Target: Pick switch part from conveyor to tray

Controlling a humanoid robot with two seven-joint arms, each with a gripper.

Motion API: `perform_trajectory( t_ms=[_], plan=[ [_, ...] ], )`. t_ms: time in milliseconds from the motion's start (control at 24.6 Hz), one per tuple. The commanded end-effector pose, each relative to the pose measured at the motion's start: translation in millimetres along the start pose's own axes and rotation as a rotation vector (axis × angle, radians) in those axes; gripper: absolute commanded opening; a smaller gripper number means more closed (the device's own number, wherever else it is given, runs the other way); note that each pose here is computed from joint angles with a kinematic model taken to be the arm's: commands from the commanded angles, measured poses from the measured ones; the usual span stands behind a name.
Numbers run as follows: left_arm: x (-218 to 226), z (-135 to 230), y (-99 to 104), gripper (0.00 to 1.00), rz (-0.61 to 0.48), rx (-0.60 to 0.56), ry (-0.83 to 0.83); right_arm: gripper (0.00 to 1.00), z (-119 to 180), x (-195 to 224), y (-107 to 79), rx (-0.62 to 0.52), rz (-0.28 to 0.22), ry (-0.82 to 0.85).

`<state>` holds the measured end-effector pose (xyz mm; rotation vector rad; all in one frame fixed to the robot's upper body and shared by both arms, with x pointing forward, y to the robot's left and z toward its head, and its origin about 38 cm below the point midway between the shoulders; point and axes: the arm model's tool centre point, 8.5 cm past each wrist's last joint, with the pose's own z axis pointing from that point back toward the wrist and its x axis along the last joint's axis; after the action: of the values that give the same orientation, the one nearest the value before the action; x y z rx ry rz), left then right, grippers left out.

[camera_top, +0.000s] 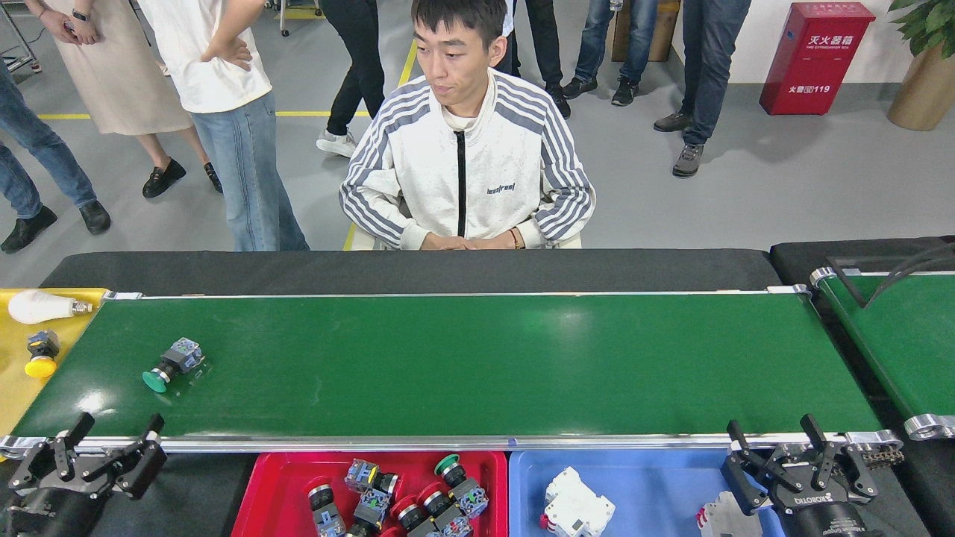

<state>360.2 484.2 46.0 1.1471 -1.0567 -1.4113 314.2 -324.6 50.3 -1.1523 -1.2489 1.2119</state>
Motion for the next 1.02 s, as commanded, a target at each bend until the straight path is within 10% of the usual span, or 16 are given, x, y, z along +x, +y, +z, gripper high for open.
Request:
perform_trajectory(
  t_ms=[0,691,976],
  plan=[
    [-22,0,10,1.0,-0.038,0.027,0.024,1.0,-5,1,-10.8,-0.033,0.008,-0.035],
    [-83,-14,-23,0.96,-0.005,-0.101,0.237,1.0,-22,24,-17.3,-0.053,-0.007,-0.209],
    [-68,-20,-29,0.3,0.014,-0.11,0.182,1.0,-29,32,-16.0,-0.048,-0.009,-0.248]
  ],
)
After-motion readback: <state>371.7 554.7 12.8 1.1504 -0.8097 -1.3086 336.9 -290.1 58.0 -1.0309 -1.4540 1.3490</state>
